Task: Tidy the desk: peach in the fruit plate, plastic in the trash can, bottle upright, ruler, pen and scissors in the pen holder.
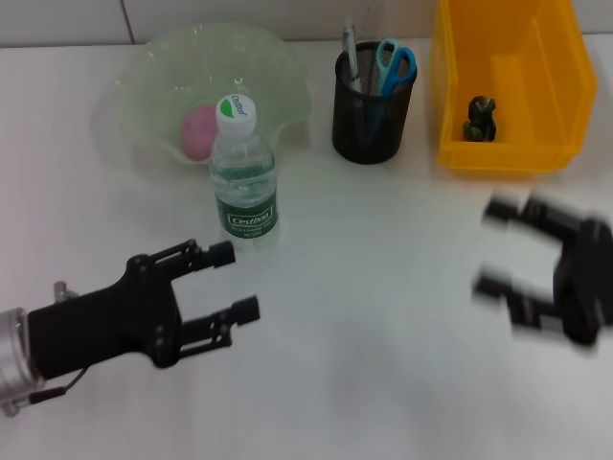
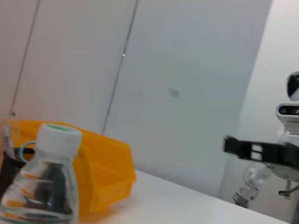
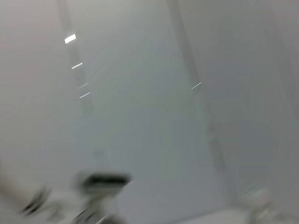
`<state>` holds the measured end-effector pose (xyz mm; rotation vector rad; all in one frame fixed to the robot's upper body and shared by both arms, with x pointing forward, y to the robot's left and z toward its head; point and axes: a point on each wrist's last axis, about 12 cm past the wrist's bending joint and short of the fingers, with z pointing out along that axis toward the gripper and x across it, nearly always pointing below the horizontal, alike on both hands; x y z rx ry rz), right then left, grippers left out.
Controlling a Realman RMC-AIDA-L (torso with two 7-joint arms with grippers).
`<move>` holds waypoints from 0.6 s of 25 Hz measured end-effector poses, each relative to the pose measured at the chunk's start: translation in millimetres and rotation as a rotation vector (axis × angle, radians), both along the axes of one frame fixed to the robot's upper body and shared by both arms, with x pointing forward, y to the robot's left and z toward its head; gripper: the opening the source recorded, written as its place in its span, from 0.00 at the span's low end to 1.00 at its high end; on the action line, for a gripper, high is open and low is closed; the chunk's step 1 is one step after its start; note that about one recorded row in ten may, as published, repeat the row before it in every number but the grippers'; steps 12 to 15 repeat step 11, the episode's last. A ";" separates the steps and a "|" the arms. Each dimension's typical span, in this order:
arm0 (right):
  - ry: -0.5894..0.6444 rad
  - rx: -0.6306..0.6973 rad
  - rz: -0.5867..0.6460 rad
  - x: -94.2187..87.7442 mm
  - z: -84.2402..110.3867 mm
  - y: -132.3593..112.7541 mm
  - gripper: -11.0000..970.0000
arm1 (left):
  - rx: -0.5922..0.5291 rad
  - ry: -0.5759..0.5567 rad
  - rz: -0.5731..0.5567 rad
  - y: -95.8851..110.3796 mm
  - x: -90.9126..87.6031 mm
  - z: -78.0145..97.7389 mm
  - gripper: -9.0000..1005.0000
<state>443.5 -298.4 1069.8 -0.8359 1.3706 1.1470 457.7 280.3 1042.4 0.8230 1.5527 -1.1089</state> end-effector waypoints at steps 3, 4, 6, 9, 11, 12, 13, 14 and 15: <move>0.048 -0.047 0.117 -13.3 -5.2 0.3 0.82 | 0.015 0.004 -0.028 5.5 -5.2 -0.2 0.75; 0.048 -0.047 0.117 -13.3 -5.2 0.3 0.82 | 0.032 0.012 -0.061 9.0 -9.2 -0.6 0.75; 0.064 -0.063 0.141 -16.1 -8.1 2.2 0.82 | 0.041 0.020 -0.088 10.1 -12.2 -1.0 0.75; 0.072 -0.078 0.162 -16.6 -10.6 6.5 0.82 | 0.052 0.029 -0.121 10.9 -15.6 -1.6 0.75; 0.073 -0.082 0.174 -15.7 -10.6 8.0 0.82 | 0.048 0.031 -0.133 11.1 -17.0 -1.0 0.75; 0.073 -0.082 0.174 -15.7 -10.6 8.0 0.82 | 0.048 0.031 -0.133 11.1 -17.0 -1.0 0.75; 0.073 -0.082 0.174 -15.7 -10.6 8.0 0.82 | 0.048 0.031 -0.133 11.1 -17.0 -1.0 0.75; 0.073 -0.082 0.174 -15.7 -10.6 8.0 0.82 | 0.048 0.031 -0.133 11.1 -17.0 -1.0 0.75; 0.073 -0.082 0.174 -15.7 -10.6 8.0 0.82 | 0.048 0.031 -0.133 11.1 -17.0 -1.0 0.75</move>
